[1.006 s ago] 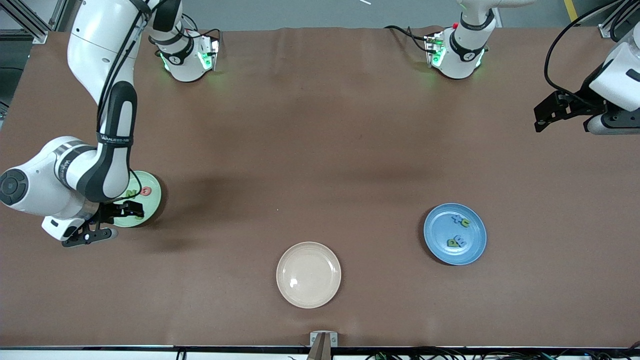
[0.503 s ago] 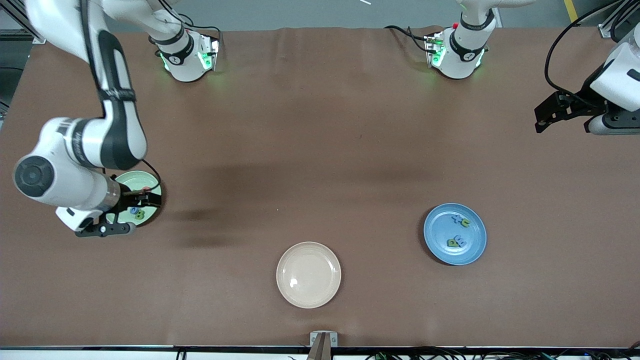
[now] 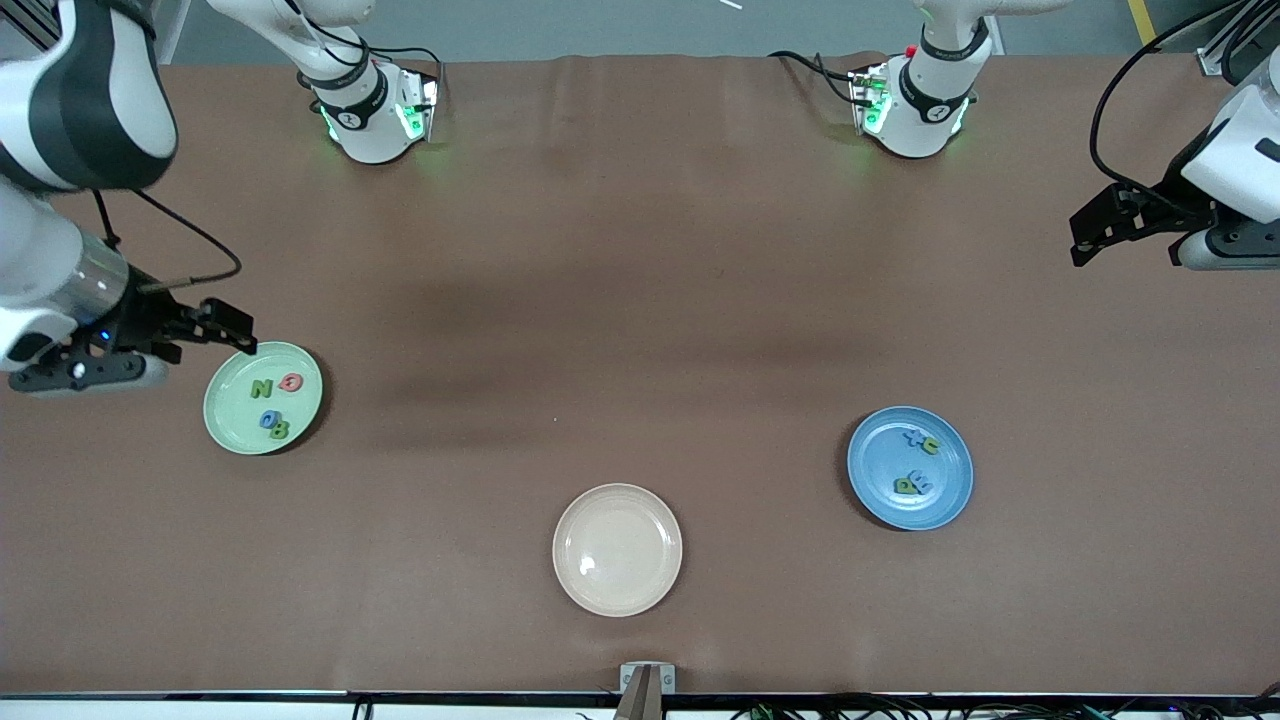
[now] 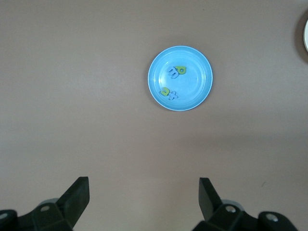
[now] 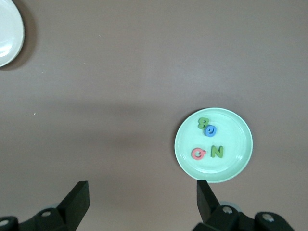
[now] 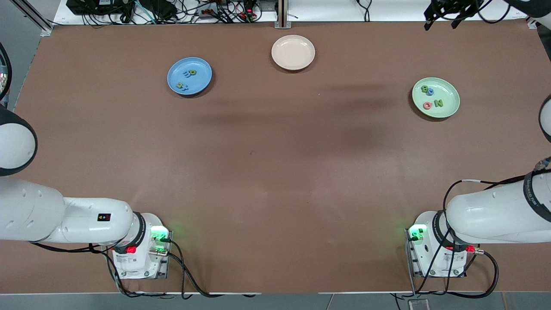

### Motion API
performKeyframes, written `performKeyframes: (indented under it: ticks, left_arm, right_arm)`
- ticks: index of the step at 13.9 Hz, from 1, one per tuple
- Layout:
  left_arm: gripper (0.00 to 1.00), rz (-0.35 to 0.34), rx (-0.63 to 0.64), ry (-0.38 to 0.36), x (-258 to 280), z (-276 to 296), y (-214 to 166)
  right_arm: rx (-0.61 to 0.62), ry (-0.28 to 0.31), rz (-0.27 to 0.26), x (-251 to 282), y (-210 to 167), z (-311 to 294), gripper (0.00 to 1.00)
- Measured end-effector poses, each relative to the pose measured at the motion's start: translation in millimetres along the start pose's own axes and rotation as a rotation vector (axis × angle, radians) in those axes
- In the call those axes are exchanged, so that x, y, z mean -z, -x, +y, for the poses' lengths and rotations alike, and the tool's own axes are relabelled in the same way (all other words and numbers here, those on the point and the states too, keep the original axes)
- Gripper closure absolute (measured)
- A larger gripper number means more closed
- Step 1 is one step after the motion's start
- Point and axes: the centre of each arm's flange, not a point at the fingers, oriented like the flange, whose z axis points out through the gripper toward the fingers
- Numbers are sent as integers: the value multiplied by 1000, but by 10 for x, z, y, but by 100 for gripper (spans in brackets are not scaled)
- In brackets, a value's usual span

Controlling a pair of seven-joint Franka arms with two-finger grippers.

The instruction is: Sort upper and lower case letters into plates

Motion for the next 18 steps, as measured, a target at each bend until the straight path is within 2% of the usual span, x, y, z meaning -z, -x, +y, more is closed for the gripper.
performKeyframes:
  ticks: [5,9,12,18]
  left_arm:
    - [0,0,0,0,0,-1,0]
    - [0,1,0,0,3,-2,-1]
    - [0,-2,3,37,4,24,1]
    - [0,-3,3,42,5,28,2]
  right_arm:
    - [-50,11,62,660,97,-29,1]
    - [-91,13,83,1169,181,-34,0]
    - [-124,15,94,1251,197,115,0]
    - [-168,16,81,1213,206,367,0]
